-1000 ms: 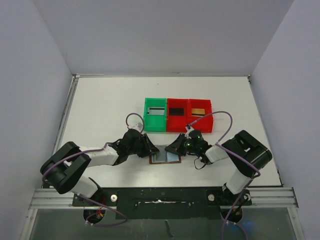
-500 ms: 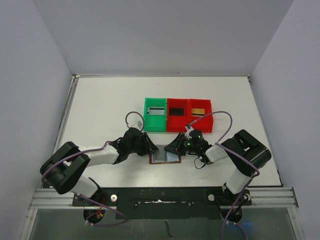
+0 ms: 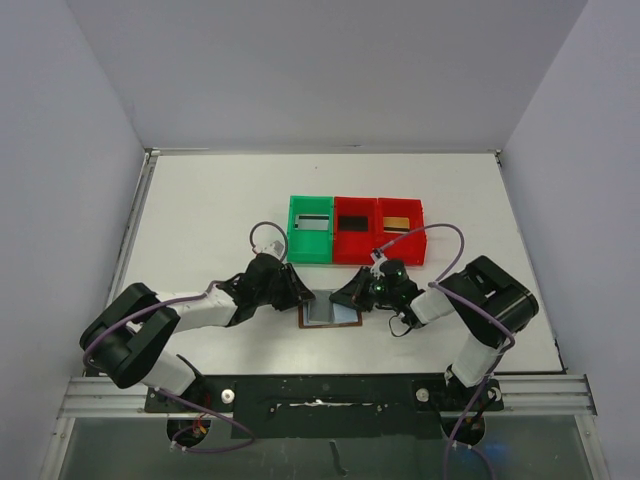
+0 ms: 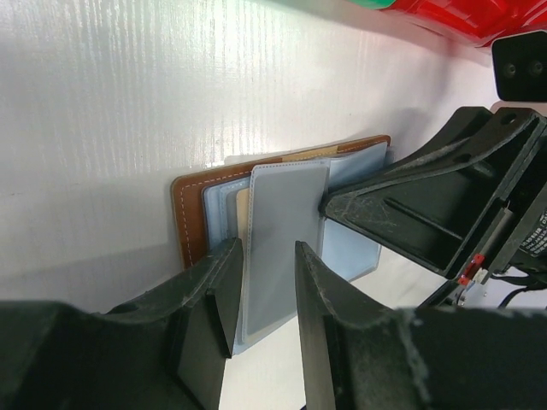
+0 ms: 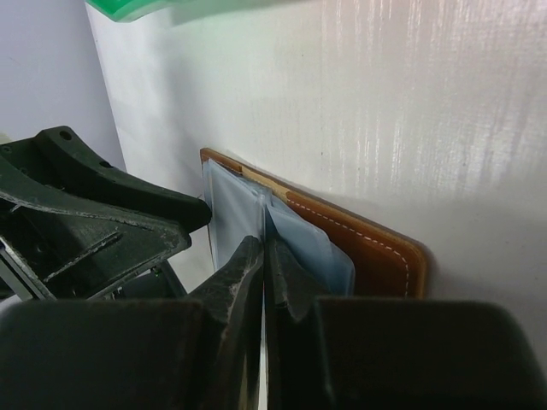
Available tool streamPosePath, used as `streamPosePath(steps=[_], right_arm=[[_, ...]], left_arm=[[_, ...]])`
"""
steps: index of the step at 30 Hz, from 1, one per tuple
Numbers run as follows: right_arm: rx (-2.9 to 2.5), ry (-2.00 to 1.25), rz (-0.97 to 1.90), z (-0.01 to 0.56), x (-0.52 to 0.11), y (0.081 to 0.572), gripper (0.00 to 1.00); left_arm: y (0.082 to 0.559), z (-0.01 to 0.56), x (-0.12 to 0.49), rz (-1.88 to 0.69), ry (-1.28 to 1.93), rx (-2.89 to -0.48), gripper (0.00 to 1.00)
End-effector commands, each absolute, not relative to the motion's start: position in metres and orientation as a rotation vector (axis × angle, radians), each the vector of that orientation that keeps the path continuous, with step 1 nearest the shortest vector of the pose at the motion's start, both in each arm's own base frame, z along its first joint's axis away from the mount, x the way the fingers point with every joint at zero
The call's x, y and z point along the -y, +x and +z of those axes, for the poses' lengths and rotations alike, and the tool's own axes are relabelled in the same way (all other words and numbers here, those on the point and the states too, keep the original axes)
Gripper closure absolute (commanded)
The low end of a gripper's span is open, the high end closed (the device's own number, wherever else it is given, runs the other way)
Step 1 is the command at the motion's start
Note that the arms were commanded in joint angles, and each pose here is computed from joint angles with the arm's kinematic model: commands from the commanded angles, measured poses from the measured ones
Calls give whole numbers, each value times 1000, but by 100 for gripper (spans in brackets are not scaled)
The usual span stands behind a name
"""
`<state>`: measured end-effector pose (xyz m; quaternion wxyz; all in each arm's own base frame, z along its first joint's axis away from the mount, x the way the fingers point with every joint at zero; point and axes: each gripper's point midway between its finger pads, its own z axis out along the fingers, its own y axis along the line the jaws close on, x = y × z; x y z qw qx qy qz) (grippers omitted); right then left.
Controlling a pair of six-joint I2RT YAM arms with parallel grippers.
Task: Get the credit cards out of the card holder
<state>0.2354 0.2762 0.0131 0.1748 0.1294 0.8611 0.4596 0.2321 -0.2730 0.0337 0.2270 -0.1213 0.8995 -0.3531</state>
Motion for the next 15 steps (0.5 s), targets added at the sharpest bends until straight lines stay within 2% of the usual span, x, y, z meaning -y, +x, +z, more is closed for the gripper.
streamPosePath(steps=[1,10,15], right_arm=[[-2590,455,1161,-33,-251,212,100],[-2574,509,1222,-36,-247,210,100],[-2569,528,1250,-35,-248,210,95]], left_arm=[[242,51,285,-1042,-292,-2432,70],[236,31,283,-1034,-316,-2497,70],[233,31,287,-1075,-296,-2500,70]])
